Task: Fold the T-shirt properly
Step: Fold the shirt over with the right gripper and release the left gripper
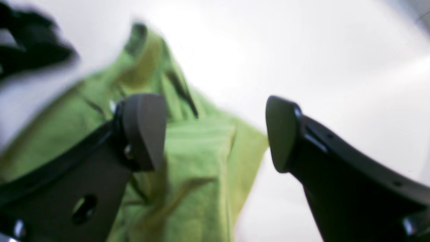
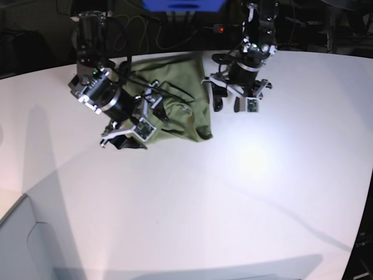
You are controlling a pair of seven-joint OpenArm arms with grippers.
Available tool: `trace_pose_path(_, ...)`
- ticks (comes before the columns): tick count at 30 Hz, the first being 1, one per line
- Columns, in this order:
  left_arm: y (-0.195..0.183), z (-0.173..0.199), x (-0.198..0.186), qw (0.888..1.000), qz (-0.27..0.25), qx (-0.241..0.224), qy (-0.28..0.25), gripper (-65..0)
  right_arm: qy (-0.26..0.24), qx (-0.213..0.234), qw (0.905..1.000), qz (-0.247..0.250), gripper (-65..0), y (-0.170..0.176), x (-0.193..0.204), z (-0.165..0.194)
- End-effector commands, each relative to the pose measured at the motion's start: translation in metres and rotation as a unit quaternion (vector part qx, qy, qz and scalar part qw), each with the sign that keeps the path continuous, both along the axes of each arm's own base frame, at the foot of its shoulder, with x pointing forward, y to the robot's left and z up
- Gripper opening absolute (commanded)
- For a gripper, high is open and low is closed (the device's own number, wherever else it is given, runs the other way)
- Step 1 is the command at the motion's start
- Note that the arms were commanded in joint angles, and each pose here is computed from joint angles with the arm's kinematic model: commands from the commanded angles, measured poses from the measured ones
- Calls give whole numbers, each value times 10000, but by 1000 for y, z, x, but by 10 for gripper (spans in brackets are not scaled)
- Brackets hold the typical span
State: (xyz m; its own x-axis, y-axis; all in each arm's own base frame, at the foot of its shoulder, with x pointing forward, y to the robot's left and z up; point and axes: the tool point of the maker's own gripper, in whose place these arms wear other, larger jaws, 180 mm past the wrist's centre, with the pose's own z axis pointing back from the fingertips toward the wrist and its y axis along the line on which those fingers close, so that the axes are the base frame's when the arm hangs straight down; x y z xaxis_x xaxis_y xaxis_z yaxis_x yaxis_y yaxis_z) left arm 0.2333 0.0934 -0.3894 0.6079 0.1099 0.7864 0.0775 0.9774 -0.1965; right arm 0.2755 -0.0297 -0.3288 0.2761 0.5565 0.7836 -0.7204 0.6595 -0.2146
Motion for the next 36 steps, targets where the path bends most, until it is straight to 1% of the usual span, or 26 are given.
trace_pose_path(1,2,12,4,9997,51,-42,-216,-328,-128,119,9998,64,-218,5,8,8)
trace_pose_path(7,26,13,-6,9993,326,110,-171,-328,294,124,9995,67,-221,5,16,-22)
trace_pose_path(9,32,13,-6,9990,385,147,-169,-328,365,121,9992,67,-234,5,14,-27)
trace_pose_path(10,35,13,-6,9989,414,173,-163,-328,389,116,9991,91,-266,6,11,-28)
trace_pose_path(11,38,11,-9,9987,447,194,-127,-328,384,121,9991,92,-314,6,11,-28)
trace_pose_path(13,41,10,-11,9986,472,213,-107,-328,445,122,9989,92,-470,6,6,-31)
trace_pose_path(15,41,10,-11,9986,478,217,-107,-328,430,131,9989,92,-649,6,4,-30)
trace_pose_path(16,42,11,-10,9985,485,218,-113,-328,399,133,9991,92,-650,6,3,-28)
trace_pose_path(18,42,11,-10,9985,492,222,-114,-328,300,140,9994,103,-627,7,-3,-20)
trace_pose_path(20,42,11,-10,9985,492,222,-114,-328,139,149,9997,115,-650,8,-9,-8)
trace_pose_path(22,42,11,-10,9985,492,222,-114,-328,-14,158,9998,118,-649,8,-18,5)
trace_pose_path(25,42,14,-9,9984,497,224,-151,-328,-82,205,9996,197,-649,14,-36,16)
trace_pose_path(28,42,22,-6,9982,484,239,-274,-328,63,274,9987,425,-649,28,-59,14)
trace_pose_path(33,46,42,-1,9972,400,355,-526,-328,443,469,9946,808,-649,55,-94,4)
trace_pose_path(36,64,53,2,9947,600,495,-670,-328,538,555,9922,977,-649,67,-106,3)
